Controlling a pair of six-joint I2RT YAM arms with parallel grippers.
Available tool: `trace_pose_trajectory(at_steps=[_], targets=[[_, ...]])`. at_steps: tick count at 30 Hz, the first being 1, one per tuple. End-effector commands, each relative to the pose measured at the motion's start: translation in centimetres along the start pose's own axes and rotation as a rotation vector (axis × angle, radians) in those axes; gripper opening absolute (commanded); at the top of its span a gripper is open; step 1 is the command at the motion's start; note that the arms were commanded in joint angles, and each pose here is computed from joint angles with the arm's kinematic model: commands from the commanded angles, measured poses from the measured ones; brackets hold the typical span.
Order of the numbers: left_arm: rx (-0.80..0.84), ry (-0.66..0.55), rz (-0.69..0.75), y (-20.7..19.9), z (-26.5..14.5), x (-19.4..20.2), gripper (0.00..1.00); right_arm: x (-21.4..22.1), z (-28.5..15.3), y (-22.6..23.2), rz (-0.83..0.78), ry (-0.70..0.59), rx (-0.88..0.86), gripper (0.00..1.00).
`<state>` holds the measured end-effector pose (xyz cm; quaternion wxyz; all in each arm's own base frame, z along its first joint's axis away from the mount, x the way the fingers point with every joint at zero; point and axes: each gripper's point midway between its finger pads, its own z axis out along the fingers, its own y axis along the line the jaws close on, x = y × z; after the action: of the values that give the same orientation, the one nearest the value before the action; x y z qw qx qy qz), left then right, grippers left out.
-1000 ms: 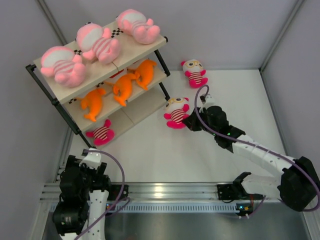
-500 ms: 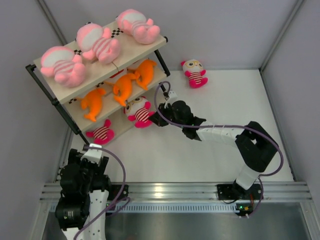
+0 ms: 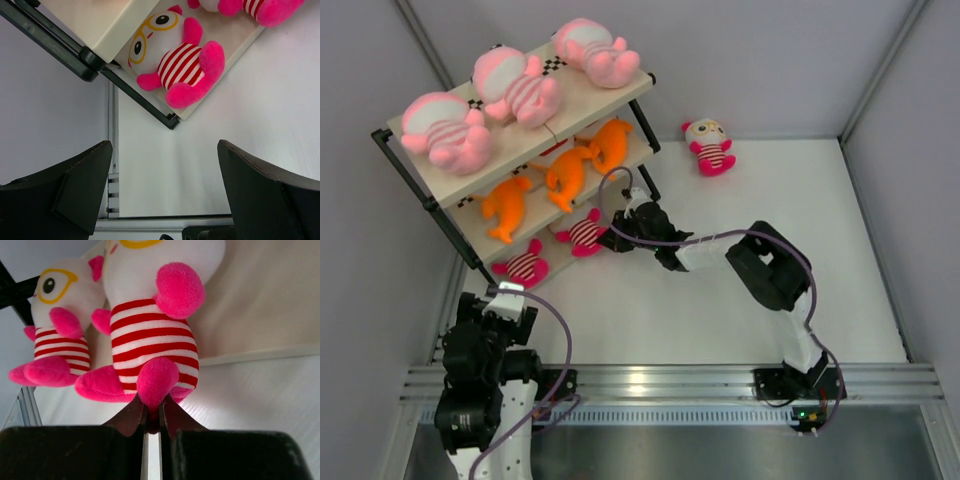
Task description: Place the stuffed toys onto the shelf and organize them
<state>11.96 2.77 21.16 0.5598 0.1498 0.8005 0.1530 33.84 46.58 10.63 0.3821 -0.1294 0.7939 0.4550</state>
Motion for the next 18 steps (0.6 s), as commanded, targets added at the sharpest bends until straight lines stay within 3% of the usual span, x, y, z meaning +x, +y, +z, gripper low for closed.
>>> trace_pose_trajectory(at_steps=[1, 6, 9, 12, 13, 17, 18], targets=[[-0.038, -0.05, -0.008, 0.8, 0.4, -1.3, 0.92, -3.1, 1.8, 3.2, -0.023, -0.085, -0.121, 0.0], [-0.04, -0.05, -0.002, 0.8, 0.6, -1.3, 0.93, -3.4, 3.6, 4.1, -0.006, -0.077, -0.169, 0.0], [-0.046, -0.049, -0.002, 0.9, 0.6, -1.2, 0.93, -3.5, 4.7, 3.5, 0.01, -0.077, -0.162, 0.06], [-0.048, -0.05, -0.003, 0.9, 0.5, -1.2, 0.93, -3.5, 5.0, 3.4, 0.042, -0.06, -0.16, 0.32], [-0.048, -0.05, -0.003, 0.9, 0.5, -1.2, 0.93, -3.7, 4.6, 4.0, 0.046, -0.071, -0.184, 0.48], [-0.046, -0.043, 0.0, 0.9, 0.6, -1.1, 0.93, -3.4, 1.4, 4.7, 0.053, -0.063, -0.207, 0.61], [-0.048, -0.048, 0.0, 1.0, 0.5, -1.2, 0.93, -5.3, -0.5, 5.8, 0.051, -0.103, -0.224, 0.63]])
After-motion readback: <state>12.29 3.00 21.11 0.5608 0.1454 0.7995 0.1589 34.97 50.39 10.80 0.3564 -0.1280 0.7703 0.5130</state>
